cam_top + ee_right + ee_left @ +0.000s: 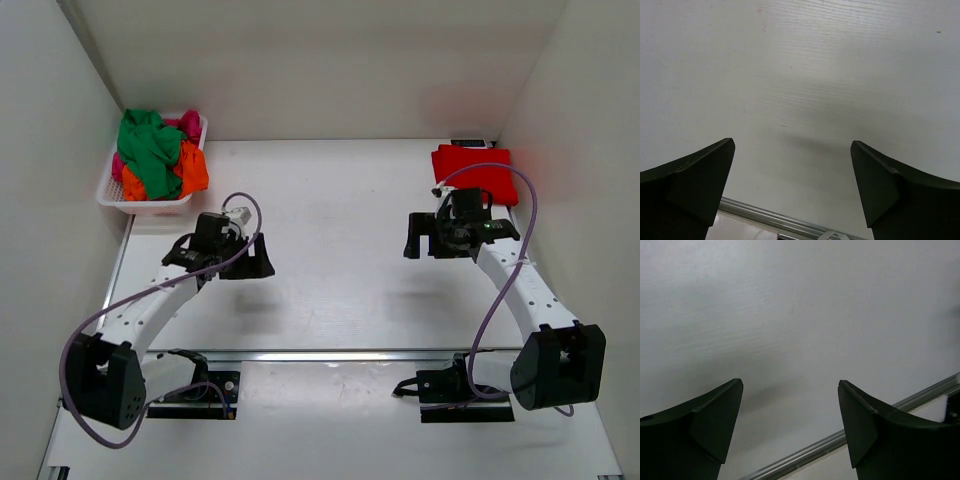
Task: Fold and stack the t-shirts
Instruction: Grab crumpled tshirt from bin with the left arm
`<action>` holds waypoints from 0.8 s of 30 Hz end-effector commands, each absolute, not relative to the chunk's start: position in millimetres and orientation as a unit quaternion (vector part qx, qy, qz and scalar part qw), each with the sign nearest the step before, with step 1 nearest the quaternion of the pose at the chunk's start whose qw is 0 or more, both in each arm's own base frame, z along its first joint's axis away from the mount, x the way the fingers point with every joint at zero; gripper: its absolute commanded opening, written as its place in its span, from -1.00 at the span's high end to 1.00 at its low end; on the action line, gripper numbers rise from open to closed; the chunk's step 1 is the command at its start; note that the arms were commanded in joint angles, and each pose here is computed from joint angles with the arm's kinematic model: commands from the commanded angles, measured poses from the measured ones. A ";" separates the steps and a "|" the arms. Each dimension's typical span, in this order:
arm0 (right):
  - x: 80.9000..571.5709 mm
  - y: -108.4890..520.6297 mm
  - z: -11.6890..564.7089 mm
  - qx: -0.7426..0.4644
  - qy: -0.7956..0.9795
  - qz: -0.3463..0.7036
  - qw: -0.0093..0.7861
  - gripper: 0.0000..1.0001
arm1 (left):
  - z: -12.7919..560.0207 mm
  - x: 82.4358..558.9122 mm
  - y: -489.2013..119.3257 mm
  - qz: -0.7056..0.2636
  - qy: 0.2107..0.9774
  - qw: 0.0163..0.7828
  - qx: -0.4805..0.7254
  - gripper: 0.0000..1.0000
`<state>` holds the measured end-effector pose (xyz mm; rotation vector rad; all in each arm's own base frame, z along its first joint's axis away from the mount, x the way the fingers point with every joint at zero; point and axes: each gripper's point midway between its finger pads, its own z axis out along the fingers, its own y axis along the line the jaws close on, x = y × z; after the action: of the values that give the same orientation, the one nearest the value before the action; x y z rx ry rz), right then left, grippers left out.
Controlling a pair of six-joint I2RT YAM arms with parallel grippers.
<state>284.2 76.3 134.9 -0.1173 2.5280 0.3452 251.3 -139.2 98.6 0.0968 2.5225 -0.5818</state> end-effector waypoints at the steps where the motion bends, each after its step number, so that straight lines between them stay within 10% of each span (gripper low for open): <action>1: 290.6 80.1 141.3 -0.056 0.940 0.137 0.308 -0.98 | 170.5 287.0 -148.1 -0.292 0.873 0.391 0.010 -0.78; 8: 294.3 77.6 151.1 -0.037 0.938 0.127 0.322 -1.00 | 249.4 352.8 -89.5 -0.126 0.839 0.529 -0.010 -0.97; 10: 296.5 82.7 156.6 -0.055 0.939 0.122 0.317 -0.98 | 249.5 384.3 -53.9 -0.091 0.851 0.516 -0.047 0.57; 11: 296.0 83.0 153.9 -0.060 0.942 0.118 0.309 -0.98 | 256.7 406.9 -35.8 -0.066 0.850 0.517 -0.072 0.71; 12: 298.2 81.6 156.6 -0.058 0.943 0.107 0.311 -0.98 | 257.3 426.9 -26.1 -0.046 0.854 0.512 -0.088 0.67; 15: 301.9 81.9 165.4 -0.062 0.934 0.120 0.330 -0.98 | 254.3 477.8 1.3 -0.003 0.860 0.498 -0.117 -0.47; 24: 325.0 62.6 222.0 -0.069 0.869 0.071 0.485 -0.99 | 227.0 568.0 94.1 0.015 0.850 0.456 -0.262 -0.55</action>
<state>306.7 71.5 191.2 -0.1565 2.2819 0.2664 581.9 57.5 206.5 -0.5055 2.1331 -0.0444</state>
